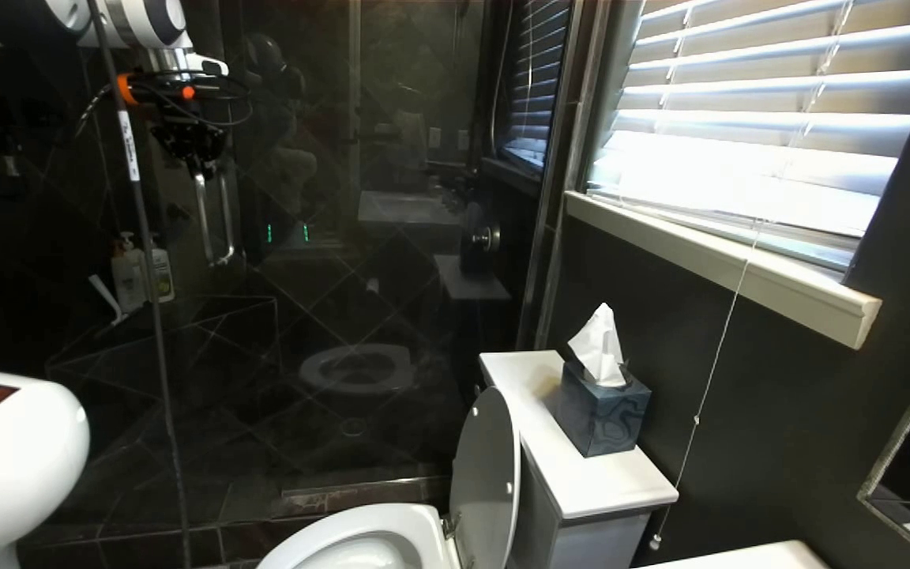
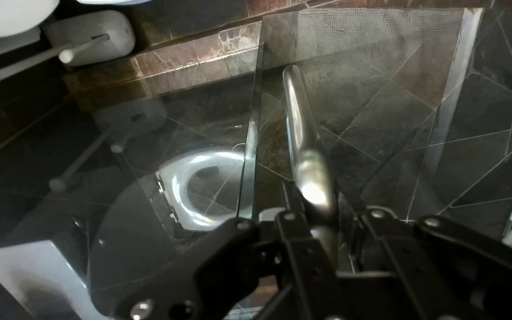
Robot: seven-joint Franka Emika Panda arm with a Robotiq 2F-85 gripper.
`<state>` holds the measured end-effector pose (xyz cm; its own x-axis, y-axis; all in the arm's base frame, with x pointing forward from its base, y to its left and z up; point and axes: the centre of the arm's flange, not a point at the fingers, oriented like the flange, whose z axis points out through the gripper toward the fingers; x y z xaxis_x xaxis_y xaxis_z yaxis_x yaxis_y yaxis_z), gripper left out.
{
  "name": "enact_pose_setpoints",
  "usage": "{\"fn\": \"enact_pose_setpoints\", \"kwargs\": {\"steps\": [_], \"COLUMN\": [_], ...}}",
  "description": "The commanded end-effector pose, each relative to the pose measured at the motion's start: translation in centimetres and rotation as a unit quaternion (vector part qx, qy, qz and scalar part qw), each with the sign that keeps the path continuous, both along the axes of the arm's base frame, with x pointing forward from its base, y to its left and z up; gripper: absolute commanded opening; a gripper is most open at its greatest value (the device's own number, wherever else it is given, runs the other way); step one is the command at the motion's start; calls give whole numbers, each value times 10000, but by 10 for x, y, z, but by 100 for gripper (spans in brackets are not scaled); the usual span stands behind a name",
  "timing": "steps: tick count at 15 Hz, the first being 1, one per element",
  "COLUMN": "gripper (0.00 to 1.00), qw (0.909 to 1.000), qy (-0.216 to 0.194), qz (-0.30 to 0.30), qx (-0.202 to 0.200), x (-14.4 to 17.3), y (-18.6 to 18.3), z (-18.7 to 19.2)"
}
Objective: Pull the glass shower door forward
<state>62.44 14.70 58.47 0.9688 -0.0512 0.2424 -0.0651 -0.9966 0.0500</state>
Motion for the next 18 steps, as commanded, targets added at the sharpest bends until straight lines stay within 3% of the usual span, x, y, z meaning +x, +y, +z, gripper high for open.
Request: {"fn": "enact_pose_setpoints", "kwargs": {"steps": [1,18], "gripper": [6,6], "qw": [9970,9942], "qy": [485,478], "qz": [-607,-920], "qx": [67,289], "x": [-42,-127], "y": [8,8], "z": [-1,6]}}
